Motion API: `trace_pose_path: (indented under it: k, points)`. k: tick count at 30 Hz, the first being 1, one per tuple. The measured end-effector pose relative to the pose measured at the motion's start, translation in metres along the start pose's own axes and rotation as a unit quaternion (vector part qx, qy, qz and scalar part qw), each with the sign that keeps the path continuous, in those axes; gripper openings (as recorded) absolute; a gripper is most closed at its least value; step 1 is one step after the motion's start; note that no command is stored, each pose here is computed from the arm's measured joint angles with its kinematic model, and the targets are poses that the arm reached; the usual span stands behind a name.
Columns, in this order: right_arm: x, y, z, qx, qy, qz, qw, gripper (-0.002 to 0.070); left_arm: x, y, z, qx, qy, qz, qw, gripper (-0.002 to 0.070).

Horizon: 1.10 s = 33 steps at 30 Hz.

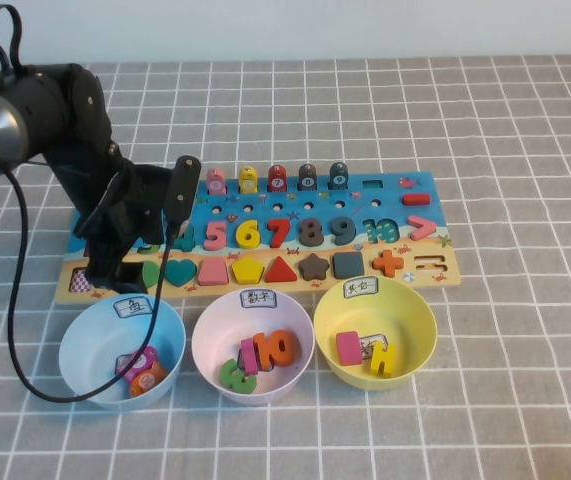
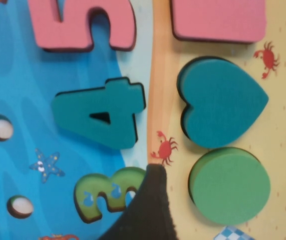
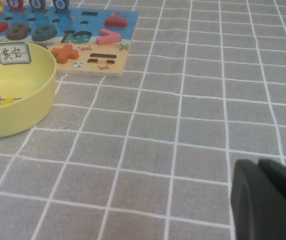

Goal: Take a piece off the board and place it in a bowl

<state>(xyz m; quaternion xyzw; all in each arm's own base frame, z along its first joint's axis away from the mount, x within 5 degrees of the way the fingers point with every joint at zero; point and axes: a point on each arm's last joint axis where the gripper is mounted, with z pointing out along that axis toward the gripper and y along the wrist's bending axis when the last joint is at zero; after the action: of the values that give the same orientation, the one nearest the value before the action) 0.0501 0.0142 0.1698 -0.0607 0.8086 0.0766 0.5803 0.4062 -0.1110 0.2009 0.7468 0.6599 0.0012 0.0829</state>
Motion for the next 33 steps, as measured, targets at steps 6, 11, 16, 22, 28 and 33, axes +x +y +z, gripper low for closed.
trace_pose_path:
  k: [6,11,16,22,28,33]
  points:
    - [0.0,0.0,0.0,0.0,0.0,0.0,1.0,-0.0017,0.0005,0.001,0.0044,0.001,0.001,0.0,1.0,0.065]
    - [0.0,0.0,0.0,0.0,0.0,0.0,1.0,-0.0017,0.0009,0.0018,0.0096,0.003,0.002,-0.001,1.0,0.065]
    - [0.0,0.0,0.0,0.0,0.0,0.0,1.0,-0.0017,0.0009,0.0018,0.0096,0.003,0.002,-0.001,1.0,0.0638]
    - [0.0,0.0,0.0,0.0,0.0,0.0,1.0,-0.0017,0.0017,0.0019,0.0096,0.003,0.006,0.002,1.0,0.0524]
    - [0.0,0.0,0.0,0.0,0.0,0.0,1.0,-0.0017,0.0057,0.0019,0.0093,0.005,0.015,-0.004,1.0,0.0435]
    - [0.0,0.0,0.0,0.0,0.0,0.0,1.0,-0.0017,0.0068,0.0014,0.0092,0.008,0.016,-0.007,1.0,0.0424]
